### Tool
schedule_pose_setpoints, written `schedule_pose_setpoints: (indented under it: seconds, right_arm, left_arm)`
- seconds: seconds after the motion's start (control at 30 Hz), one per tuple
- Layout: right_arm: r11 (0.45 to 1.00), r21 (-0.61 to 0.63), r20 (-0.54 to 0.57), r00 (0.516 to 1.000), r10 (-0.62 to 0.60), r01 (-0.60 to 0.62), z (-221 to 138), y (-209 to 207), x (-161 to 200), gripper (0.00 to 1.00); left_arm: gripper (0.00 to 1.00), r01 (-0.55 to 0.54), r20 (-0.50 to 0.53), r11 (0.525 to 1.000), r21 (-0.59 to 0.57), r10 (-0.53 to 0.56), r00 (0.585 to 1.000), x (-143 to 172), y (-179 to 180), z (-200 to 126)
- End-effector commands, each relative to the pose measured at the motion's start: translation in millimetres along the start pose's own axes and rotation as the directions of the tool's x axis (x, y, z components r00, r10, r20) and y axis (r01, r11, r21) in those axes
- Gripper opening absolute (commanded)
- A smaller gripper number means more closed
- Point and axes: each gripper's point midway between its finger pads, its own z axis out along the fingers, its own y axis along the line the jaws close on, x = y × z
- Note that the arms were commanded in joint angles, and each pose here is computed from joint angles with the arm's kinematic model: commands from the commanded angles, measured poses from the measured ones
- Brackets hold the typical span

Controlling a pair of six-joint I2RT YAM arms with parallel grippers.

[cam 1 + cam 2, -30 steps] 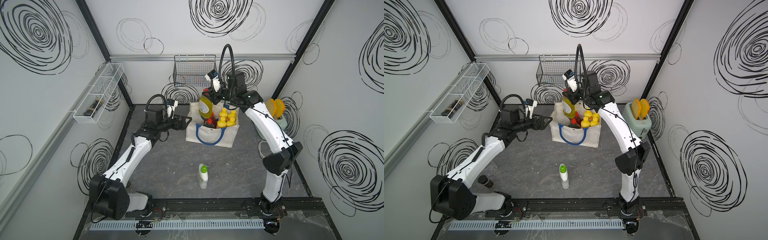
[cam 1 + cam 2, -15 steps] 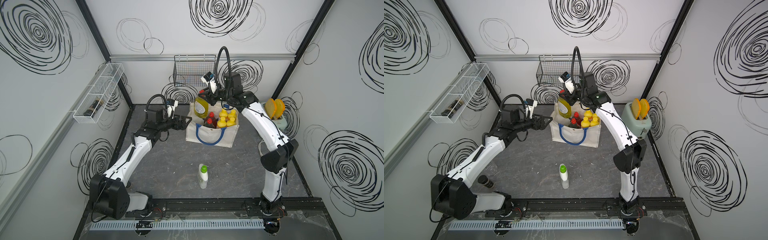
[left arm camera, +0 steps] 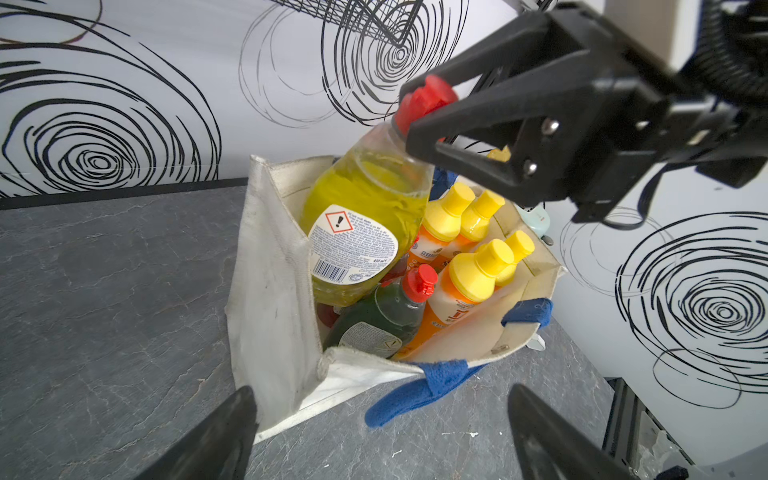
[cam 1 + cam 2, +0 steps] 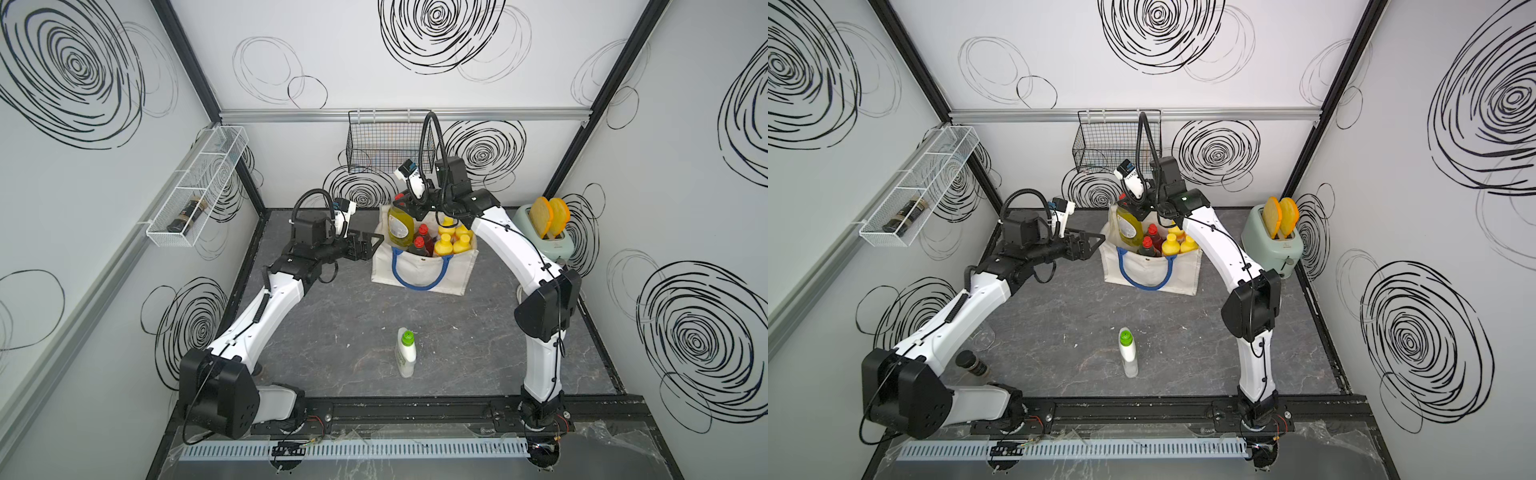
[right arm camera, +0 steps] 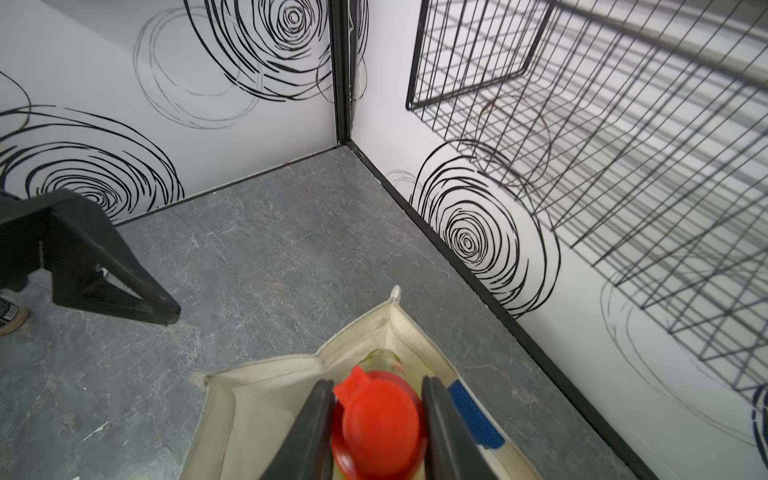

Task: Pack dish soap into the shopping bag
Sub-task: Place the bottle of dish soap in the shopping bag.

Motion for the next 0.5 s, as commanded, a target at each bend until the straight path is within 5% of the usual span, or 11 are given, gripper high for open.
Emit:
schedule_pose_setpoints:
  seconds: [0.0, 0.47]
  right_arm:
    - [0.994, 0.058, 0.169, 0.980, -0.105, 0.097, -23.5, -1.8, -51.8, 0.00]
    - [0.994, 0.053, 0.125, 0.987, -0.102, 0.096, -9.3, 7.0, -17.7, 0.00]
  left_arm:
    - [0.96, -0.033, 0.042, 0.999, 0.014, 0.033, 0.999, -9.1, -3.1, -1.7]
    - [0.96, -0.030, 0.043, 0.999, 0.013, 0.029, 0.999, -8.3, -2.1, -1.8]
